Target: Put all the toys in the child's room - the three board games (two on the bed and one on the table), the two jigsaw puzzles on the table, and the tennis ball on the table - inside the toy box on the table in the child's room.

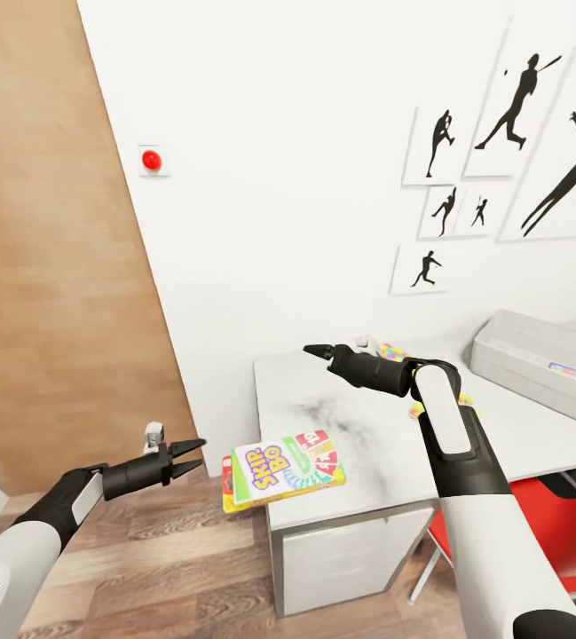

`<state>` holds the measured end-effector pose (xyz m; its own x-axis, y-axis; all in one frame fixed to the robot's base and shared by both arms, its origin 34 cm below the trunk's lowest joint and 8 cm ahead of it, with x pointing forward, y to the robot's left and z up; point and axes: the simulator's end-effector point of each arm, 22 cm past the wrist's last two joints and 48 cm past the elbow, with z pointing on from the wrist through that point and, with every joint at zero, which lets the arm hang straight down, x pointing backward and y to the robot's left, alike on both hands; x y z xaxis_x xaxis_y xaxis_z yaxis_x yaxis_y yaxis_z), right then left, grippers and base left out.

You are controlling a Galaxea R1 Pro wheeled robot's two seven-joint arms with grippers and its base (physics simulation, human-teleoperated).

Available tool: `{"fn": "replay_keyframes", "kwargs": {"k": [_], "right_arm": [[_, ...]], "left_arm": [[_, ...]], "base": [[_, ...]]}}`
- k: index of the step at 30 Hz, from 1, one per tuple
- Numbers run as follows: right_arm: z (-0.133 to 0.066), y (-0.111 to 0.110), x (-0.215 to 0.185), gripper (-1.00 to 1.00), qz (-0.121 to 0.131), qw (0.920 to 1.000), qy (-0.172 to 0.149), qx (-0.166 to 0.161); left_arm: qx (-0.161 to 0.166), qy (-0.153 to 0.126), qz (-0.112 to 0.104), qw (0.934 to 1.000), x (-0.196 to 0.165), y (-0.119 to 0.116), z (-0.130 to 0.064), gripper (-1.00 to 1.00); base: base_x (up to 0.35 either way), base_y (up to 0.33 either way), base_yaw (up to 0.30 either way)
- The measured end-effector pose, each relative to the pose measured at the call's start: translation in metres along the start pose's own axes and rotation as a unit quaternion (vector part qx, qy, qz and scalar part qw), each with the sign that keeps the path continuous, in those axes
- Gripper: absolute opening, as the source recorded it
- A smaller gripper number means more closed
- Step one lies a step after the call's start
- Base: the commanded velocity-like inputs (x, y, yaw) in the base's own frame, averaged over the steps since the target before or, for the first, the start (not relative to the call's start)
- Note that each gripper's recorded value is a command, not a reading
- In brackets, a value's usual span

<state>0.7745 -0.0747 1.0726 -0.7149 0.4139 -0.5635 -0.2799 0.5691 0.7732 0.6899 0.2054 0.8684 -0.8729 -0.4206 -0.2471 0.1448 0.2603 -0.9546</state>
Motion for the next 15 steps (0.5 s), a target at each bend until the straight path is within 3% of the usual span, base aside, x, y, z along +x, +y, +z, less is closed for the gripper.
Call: {"fn": "replay_keyframes", "kwargs": {"k": [15], "right_arm": [[0.006, -0.014, 0.01, 1.0, -0.001, 1.0, -0.001, -0.001]], "left_arm": [[0.0, -0.001, 0.002, 1.0, 0.003, 0.018, 0.003, 1.0]], "base": [[0.0, 0.0, -0.007]]}}
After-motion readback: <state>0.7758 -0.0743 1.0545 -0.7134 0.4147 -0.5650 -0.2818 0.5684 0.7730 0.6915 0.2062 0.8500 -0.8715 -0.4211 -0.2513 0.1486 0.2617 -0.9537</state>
